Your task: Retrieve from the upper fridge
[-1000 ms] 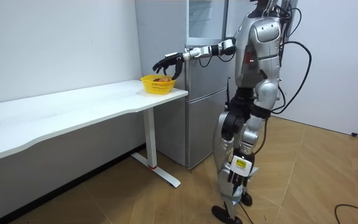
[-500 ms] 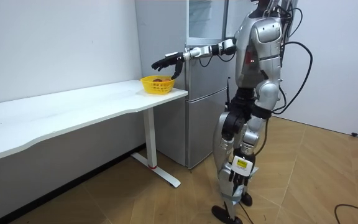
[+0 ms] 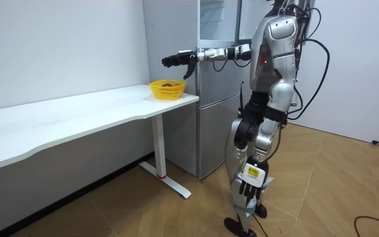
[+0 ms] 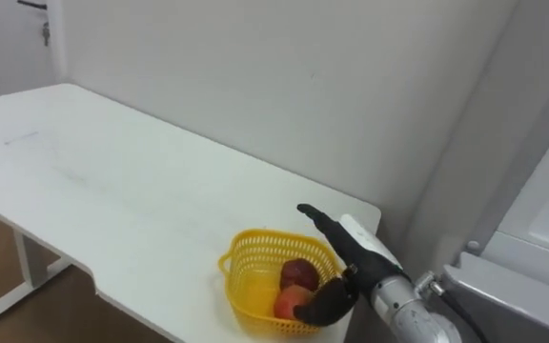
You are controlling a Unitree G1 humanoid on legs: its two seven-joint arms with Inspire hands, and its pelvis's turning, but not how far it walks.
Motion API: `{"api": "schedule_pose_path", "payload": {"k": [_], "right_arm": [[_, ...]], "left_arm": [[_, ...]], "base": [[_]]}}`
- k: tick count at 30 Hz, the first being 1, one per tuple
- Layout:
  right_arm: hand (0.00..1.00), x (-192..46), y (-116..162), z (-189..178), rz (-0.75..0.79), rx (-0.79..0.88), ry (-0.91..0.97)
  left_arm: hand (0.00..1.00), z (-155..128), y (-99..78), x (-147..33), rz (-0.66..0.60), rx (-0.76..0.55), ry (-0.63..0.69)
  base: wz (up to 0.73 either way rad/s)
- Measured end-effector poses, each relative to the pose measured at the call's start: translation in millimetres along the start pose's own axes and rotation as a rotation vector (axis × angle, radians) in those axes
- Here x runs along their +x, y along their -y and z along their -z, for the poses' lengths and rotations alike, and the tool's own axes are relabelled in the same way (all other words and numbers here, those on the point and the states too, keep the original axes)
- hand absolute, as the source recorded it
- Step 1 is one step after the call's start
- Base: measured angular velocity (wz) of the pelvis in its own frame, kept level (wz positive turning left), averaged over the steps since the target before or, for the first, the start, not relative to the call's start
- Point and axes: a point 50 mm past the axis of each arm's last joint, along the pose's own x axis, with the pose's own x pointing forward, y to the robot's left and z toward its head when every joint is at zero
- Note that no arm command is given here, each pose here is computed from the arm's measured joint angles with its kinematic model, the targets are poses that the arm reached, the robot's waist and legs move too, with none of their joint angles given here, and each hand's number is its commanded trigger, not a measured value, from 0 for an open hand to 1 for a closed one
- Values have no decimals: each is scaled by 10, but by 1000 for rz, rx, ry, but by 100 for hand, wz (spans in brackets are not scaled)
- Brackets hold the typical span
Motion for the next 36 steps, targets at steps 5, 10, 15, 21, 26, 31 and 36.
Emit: {"api": "schedule_pose_path", "payload": {"k": [5, 10, 15, 21, 26, 31, 36], "right_arm": [[0, -9, 189, -215, 120, 26, 101], [0, -146, 271, -497, 235, 73, 255], [0, -348, 207, -604, 282, 117, 329], [0, -510, 309, -866, 360, 206, 470], [0, -612, 322, -1018, 389, 274, 566], [0, -768, 344, -1050, 451, 276, 607], [0, -878, 475, -1026, 567, 286, 624]], "left_arm": [[0, -51, 67, 7, -6, 2, 24], [0, -35, 142, 13, -7, -4, 22], [0, -59, 160, 18, -36, -2, 35], [0, -83, 201, 21, -29, -3, 57], [0, -99, 264, 25, -19, -26, 76], [0, -113, 377, 41, 9, -32, 79], [0, -127, 445, 46, 24, -30, 83]], "base": [[-4], [-11], [-22], [-18], [-18], [-10], [-11]]}}
